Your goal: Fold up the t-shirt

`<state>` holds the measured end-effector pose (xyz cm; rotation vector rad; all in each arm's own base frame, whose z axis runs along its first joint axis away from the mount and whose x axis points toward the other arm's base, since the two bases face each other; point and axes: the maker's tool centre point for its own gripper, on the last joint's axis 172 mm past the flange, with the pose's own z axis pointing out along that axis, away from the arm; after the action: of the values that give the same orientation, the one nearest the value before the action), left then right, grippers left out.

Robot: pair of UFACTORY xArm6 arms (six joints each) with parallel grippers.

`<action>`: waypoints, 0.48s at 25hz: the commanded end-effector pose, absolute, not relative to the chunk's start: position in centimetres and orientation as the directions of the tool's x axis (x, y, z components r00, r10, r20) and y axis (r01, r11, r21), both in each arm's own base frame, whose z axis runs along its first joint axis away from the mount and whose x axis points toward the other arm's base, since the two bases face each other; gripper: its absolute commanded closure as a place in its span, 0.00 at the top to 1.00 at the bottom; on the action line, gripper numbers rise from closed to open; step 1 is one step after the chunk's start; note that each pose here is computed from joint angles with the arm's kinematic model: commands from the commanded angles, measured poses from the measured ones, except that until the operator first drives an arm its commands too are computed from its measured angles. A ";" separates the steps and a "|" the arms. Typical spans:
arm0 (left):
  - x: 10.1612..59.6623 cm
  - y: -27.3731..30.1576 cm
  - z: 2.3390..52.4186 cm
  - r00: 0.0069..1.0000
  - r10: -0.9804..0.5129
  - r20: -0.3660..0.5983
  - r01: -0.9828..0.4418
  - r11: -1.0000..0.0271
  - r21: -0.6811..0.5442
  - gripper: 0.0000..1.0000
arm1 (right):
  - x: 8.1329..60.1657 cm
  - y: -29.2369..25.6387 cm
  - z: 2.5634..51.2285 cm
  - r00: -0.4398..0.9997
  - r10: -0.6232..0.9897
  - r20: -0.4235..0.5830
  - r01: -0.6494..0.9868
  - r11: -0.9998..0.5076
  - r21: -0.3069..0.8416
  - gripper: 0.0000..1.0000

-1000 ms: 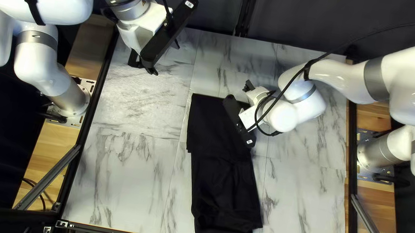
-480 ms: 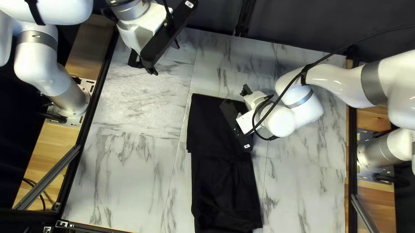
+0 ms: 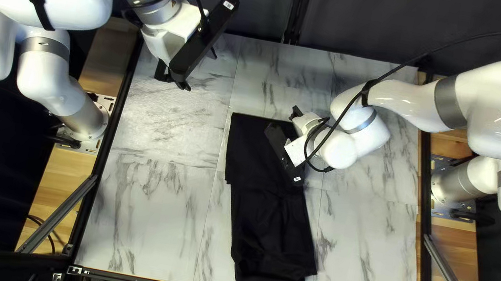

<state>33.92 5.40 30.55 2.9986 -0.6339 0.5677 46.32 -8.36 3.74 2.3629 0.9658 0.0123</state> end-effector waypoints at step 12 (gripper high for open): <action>33.9 5.4 30.6 0.851 -0.387 0.355 -0.396 -0.917 -0.050 1.00 | 45.7 -9.2 4.9 0.756 0.630 -0.180 0.614 -0.587 0.527 0.00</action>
<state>33.92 5.40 30.55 2.9986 -0.6339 0.5677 45.67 -9.04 5.01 2.3725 0.9345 0.0318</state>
